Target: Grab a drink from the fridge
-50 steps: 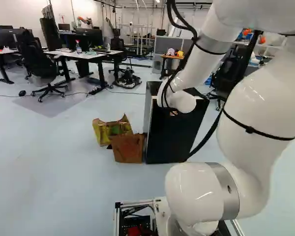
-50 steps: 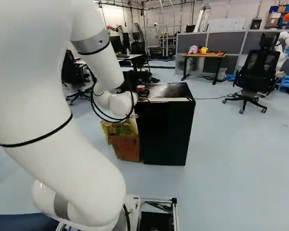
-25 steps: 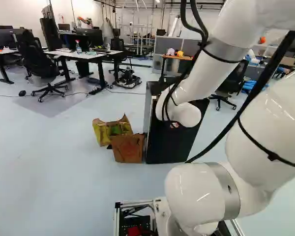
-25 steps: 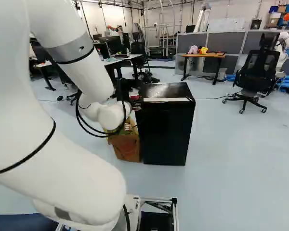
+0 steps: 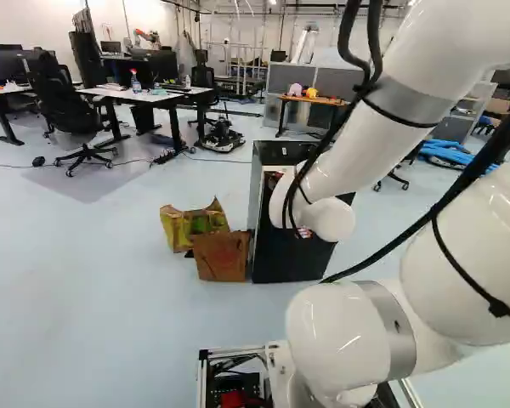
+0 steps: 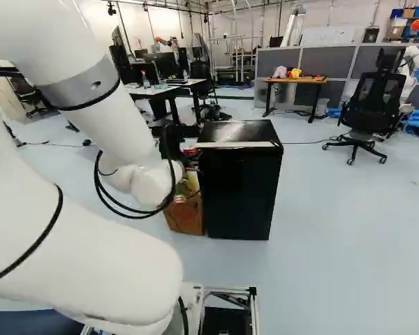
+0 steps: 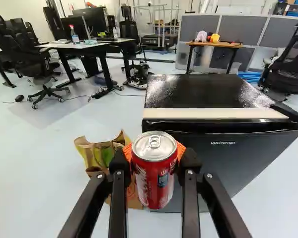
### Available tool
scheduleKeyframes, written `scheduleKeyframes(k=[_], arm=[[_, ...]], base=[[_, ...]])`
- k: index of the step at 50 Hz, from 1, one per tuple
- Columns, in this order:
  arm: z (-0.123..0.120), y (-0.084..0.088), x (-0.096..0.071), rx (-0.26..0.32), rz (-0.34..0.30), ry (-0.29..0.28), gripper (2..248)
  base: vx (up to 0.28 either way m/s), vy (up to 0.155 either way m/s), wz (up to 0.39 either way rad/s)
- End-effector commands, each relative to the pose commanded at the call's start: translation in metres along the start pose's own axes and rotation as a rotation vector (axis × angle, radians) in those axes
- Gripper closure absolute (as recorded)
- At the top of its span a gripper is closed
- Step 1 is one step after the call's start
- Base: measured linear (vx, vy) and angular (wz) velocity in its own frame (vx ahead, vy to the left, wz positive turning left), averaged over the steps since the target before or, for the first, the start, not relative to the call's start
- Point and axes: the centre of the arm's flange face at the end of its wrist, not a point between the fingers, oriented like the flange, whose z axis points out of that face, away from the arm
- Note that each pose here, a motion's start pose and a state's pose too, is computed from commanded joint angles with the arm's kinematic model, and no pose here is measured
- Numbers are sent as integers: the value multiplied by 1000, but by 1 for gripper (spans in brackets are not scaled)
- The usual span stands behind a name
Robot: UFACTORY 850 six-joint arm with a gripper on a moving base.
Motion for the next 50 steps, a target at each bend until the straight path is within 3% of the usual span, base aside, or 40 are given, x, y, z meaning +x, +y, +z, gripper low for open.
scheduleKeyframes(k=[21,50], arm=[[-14,-3,-12,9,-5,-11,150],[-15,-3,-13,10,-5,-12,150]], base=[[0,0,0],[0,0,0]])
